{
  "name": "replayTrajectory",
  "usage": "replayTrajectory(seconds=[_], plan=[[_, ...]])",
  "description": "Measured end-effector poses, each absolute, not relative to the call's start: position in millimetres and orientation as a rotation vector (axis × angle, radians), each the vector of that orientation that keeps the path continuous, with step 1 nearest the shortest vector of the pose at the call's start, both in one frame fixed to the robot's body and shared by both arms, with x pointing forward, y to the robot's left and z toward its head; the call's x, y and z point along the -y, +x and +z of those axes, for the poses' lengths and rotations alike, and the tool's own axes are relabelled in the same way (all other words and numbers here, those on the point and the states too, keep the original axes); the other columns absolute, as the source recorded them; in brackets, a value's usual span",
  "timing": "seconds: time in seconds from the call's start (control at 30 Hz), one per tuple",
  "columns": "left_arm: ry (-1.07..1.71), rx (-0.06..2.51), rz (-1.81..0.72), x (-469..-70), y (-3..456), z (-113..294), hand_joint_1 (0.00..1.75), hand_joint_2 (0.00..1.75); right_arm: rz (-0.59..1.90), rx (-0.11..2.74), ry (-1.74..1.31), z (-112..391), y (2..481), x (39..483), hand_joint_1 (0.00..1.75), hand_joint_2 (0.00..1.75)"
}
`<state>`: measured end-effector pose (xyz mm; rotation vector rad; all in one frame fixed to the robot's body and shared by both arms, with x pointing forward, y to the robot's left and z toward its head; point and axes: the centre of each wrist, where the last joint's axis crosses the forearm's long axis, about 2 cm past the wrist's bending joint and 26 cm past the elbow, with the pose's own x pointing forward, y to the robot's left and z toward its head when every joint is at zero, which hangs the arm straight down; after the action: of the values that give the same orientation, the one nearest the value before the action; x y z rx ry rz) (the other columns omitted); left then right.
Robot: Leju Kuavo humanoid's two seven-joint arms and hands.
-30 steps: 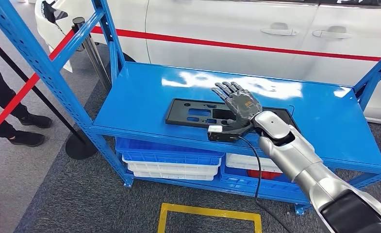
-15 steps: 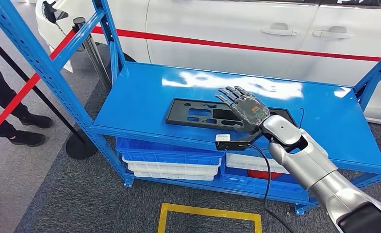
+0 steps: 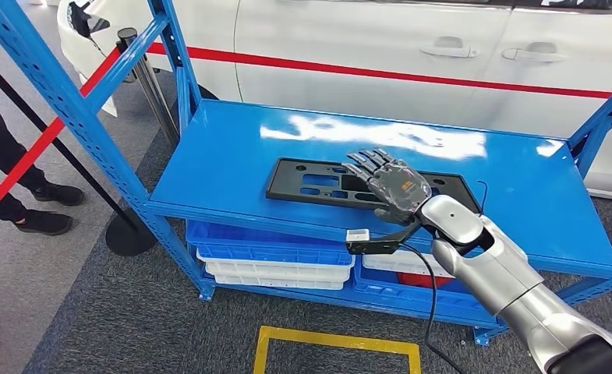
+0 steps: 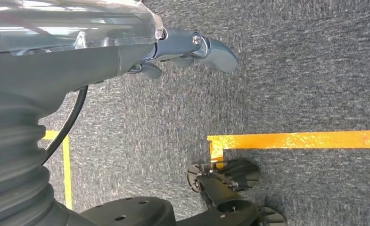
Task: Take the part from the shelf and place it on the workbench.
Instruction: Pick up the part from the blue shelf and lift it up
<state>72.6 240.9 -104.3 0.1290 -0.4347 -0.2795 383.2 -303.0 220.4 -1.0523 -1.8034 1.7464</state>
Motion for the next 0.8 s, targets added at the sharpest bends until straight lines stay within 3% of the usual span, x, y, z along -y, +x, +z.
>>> replayTrajectory(seconds=[0.8], plan=[[0.126, 0.447, -0.310, -239, 83, -102, 0.00, 1.75, 1.618, 1.949, -0.776, 141, 384, 152, 0.00, 1.75]])
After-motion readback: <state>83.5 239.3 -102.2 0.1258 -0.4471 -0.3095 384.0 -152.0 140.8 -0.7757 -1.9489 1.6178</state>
